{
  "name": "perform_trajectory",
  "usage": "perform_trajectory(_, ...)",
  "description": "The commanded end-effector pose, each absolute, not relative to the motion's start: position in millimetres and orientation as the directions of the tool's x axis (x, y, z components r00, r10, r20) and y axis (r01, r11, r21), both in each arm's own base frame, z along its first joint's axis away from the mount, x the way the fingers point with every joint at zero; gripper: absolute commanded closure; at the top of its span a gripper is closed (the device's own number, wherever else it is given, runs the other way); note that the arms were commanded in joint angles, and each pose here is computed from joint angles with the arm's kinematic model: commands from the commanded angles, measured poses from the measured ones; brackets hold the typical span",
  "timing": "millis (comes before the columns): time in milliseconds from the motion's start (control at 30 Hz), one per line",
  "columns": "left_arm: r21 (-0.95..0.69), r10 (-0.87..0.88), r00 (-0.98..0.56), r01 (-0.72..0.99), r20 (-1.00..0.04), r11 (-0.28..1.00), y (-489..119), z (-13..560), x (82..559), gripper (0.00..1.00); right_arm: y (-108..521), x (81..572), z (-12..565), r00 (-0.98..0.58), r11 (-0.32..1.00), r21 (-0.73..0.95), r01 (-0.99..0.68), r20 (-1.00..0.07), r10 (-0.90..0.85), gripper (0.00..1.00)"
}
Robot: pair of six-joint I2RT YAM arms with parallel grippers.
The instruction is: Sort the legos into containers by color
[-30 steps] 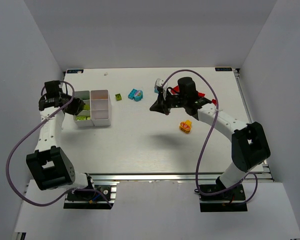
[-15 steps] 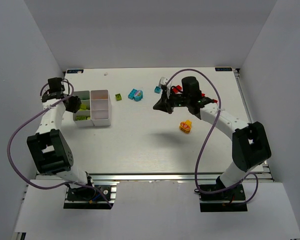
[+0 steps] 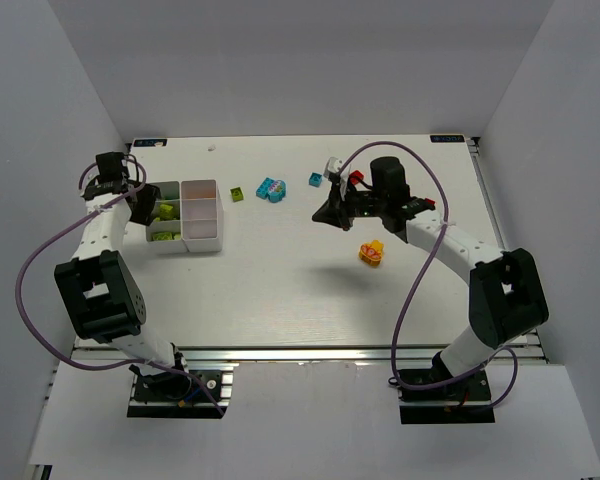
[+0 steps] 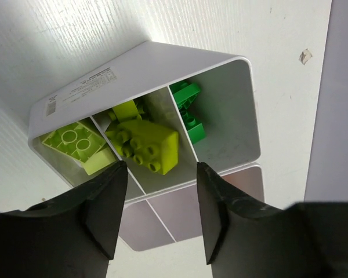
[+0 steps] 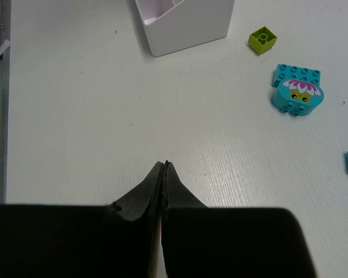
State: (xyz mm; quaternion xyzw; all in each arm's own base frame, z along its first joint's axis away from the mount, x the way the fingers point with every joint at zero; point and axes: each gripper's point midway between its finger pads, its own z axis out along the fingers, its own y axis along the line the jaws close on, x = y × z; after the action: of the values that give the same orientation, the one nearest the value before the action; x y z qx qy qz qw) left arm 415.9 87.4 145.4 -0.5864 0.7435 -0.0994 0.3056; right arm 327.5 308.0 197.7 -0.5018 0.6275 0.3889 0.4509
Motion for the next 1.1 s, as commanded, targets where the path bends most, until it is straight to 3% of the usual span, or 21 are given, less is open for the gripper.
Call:
perform_trajectory(0, -0.563, -0.926, -0.078, -0.774, -0.369, 0.289, 93.0, 174.7, 421.5, 0.39, 306.3, 326.0, 220.4, -0.024, 0.183, -0.021, -0.983, -0.971, -0.24, 1.0)
perform_trajectory(67, -0.555, -0.927, -0.082, -0.78, -0.367, 0.289, 92.2, 172.2, 417.8, 0.33, 306.0, 326.3, 220.8, -0.024, 0.183, -0.021, -0.983, -0.971, -0.239, 1.0)
perform_trajectory(233, -0.587, -0.921, -0.091, -0.746, -0.378, 0.314, 87.7, 185.1, 415.4, 0.33, 303.6, 323.6, 223.9, -0.003, 0.161, -0.038, -0.986, -0.969, -0.245, 1.0)
perform_trajectory(333, -0.663, -0.884, -0.191, -0.598, -0.427, 0.45, 66.9, 218.3, 422.0, 0.34, 301.1, 318.8, 228.8, 0.055, 0.116, -0.086, -0.989, -0.966, -0.252, 0.89)
perform_trajectory(400, -0.689, -0.848, -0.245, -0.499, -0.47, 0.526, 49.9, 233.4, 420.7, 0.34, 298.1, 313.5, 227.1, 0.058, 0.093, -0.085, -0.992, -0.963, -0.264, 0.59)
perform_trajectory(467, -0.71, -0.793, -0.27, -0.354, -0.546, 0.609, 31.5, 264.4, 418.1, 0.24, 295.6, 314.6, 229.3, 0.084, 0.103, -0.115, -0.988, -0.961, -0.262, 0.11)
perform_trajectory(533, -0.684, -0.735, -0.312, -0.275, -0.602, 0.676, 7.5, 273.8, 414.1, 0.13, 291.7, 317.8, 230.7, 0.108, 0.138, -0.148, -0.979, -0.96, -0.258, 0.11)
perform_trajectory(600, -0.665, -0.685, -0.371, -0.205, -0.626, 0.718, -23.8, 275.8, 414.0, 0.13, 288.5, 327.3, 234.0, 0.121, 0.197, -0.175, -0.965, -0.959, -0.255, 0.11)
perform_trajectory(633, -0.643, -0.659, -0.396, -0.193, -0.639, 0.741, -33.1, 271.4, 415.6, 0.02, 287.4, 330.3, 231.4, 0.11, 0.218, -0.169, -0.961, -0.959, -0.26, 0.11)
perform_trajectory(800, -0.552, -0.509, -0.504, -0.076, -0.697, 0.831, -102.6, 263.6, 422.4, 0.02, 277.7, 350.7, 226.5, 0.008, 0.28, -0.095, -0.955, -0.956, -0.294, 0.11)
perform_trajectory(900, -0.489, -0.438, -0.533, -0.051, -0.724, 0.871, -124.6, 258.2, 434.0, 0.02, 269.6, 354.2, 234.0, -0.038, 0.304, -0.04, -0.952, -0.968, -0.246, 0.25)
perform_trajectory(933, -0.48, -0.428, -0.525, -0.041, -0.736, 0.876, -129.0, 265.7, 440.4, 0.02, 267.8, 355.4, 234.3, -0.054, 0.312, -0.025, -0.95, -0.969, -0.242, 0.37)
perform_trajectory(1067, -0.4, -0.374, -0.549, -0.077, -0.747, 0.913, -142.4, 250.5, 464.8, 0.03, 257.0, 358.0, 230.7, -0.136, 0.341, 0.054, -0.939, -0.966, -0.222, 0.63)
